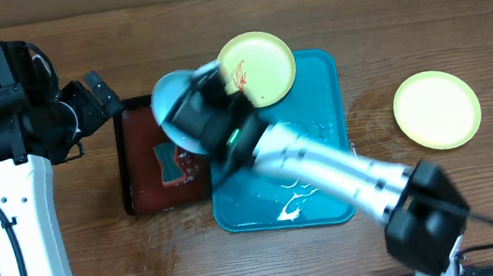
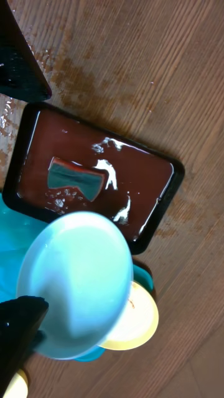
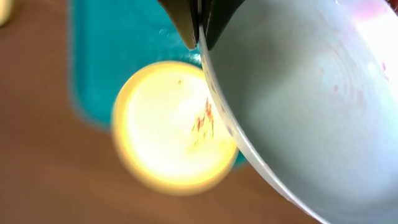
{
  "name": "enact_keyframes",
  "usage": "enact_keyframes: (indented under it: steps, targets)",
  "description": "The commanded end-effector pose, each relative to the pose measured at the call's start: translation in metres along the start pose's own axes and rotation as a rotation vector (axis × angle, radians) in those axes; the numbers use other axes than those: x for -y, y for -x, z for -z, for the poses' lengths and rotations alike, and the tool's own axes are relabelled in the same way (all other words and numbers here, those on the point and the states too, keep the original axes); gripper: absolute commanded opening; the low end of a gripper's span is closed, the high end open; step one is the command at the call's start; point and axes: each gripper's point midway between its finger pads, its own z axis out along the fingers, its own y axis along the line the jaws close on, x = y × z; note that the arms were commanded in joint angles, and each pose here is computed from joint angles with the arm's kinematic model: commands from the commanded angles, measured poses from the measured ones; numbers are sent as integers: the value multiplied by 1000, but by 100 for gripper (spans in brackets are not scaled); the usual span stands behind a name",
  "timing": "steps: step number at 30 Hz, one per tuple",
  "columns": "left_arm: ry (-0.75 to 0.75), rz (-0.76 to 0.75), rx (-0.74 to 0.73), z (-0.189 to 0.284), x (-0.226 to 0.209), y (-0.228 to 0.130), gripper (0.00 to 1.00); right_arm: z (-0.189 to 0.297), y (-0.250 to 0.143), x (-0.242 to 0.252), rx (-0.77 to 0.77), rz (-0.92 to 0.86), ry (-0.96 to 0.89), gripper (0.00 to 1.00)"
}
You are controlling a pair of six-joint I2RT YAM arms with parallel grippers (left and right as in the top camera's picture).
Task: Clean dirty plates on tray and stack at the side
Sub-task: 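Carry the light-blue plate right and set it on the table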
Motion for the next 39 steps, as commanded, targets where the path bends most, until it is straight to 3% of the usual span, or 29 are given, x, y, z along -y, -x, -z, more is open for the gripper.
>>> enact_keyframes:
  steps: [1,4,8,13,17,25,32,35,37,39]
  targets:
    - [-19,-10,28,11,3,3,100,16,4,-18,-202,-143,465,4]
    - [-19,-10,28,11,3,3,100,27,23,26,-231,-233,595,4]
    - [-19,-10,28,11,3,3,100,15,28,130,-250,-429,470,4]
    - [-19,-10,28,11,3,3,100,-11,-23,267,-380,-694,192,4]
    - [-18,-10,27,11,3,3,100,-19,-84,342,-484,-875,37,4]
    - [-19,-10,28,11,3,3,100,-34,-197,397,-610,-1158,-82,4]
    - [-19,-10,28,11,3,3,100,-38,-245,409,-636,-1275,-129,4]
    - [-19,-10,28,11,3,3,100,-37,-242,413,-622,-1275,-133,21]
    - [-19,-10,28,11,3,3,100,-36,-236,418,-600,-1269,-140,38]
    - [-19,-10,28,11,3,3,100,-37,-230,423,-579,-1264,-141,44]
